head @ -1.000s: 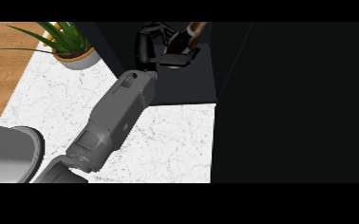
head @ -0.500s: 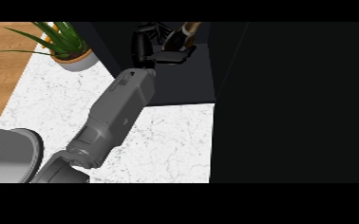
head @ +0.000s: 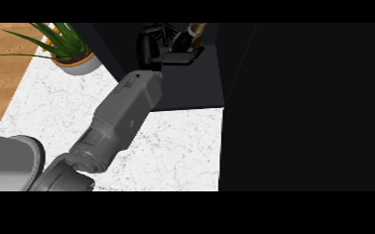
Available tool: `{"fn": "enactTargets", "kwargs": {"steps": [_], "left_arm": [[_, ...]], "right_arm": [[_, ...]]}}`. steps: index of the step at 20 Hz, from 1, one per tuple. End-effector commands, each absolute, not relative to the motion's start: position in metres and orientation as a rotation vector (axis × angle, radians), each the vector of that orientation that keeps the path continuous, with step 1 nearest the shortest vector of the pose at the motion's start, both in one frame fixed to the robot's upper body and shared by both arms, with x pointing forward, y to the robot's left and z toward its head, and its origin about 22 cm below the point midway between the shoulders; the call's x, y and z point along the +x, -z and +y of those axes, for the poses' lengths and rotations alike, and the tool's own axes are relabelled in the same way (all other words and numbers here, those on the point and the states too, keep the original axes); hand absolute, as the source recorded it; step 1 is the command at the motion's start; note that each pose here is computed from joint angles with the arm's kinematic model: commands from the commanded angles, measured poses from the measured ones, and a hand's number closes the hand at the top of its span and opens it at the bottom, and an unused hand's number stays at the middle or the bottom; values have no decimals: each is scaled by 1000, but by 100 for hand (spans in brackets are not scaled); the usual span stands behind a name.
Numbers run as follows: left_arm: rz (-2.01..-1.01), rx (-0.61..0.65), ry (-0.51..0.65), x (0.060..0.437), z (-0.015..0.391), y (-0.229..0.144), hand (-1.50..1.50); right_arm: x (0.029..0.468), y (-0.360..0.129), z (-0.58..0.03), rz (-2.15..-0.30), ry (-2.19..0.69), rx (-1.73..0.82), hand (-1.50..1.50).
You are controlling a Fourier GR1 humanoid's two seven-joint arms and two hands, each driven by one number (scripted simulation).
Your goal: Pick up the wine, place it into the cabinet and close the cabinet
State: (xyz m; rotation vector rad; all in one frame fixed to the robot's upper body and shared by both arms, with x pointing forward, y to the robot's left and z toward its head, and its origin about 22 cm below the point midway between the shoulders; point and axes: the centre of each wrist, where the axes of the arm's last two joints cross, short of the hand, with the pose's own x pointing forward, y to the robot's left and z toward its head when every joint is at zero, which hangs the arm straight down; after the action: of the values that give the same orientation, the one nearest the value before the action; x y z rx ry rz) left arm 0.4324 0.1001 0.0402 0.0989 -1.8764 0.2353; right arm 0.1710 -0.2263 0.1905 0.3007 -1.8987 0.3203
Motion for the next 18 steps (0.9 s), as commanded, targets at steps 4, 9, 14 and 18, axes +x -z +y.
{"fn": "enactTargets", "kwargs": {"steps": [4, 9, 14, 18], "left_arm": [[-1827, 203, -251, 431, 106, -31, -150], [-1823, 277, -209, 429, 111, -23, -150], [-1794, 297, -169, 423, 124, -8, -150], [-1788, 344, -155, 413, 120, 9, -150]], "right_arm": [[167, -194, -224, -1911, -330, 318, -150], [157, -198, -225, -1954, -331, 336, -150], [159, -199, -225, -1931, -324, 325, -150], [141, -206, -221, -1931, -347, 353, -150]]}}
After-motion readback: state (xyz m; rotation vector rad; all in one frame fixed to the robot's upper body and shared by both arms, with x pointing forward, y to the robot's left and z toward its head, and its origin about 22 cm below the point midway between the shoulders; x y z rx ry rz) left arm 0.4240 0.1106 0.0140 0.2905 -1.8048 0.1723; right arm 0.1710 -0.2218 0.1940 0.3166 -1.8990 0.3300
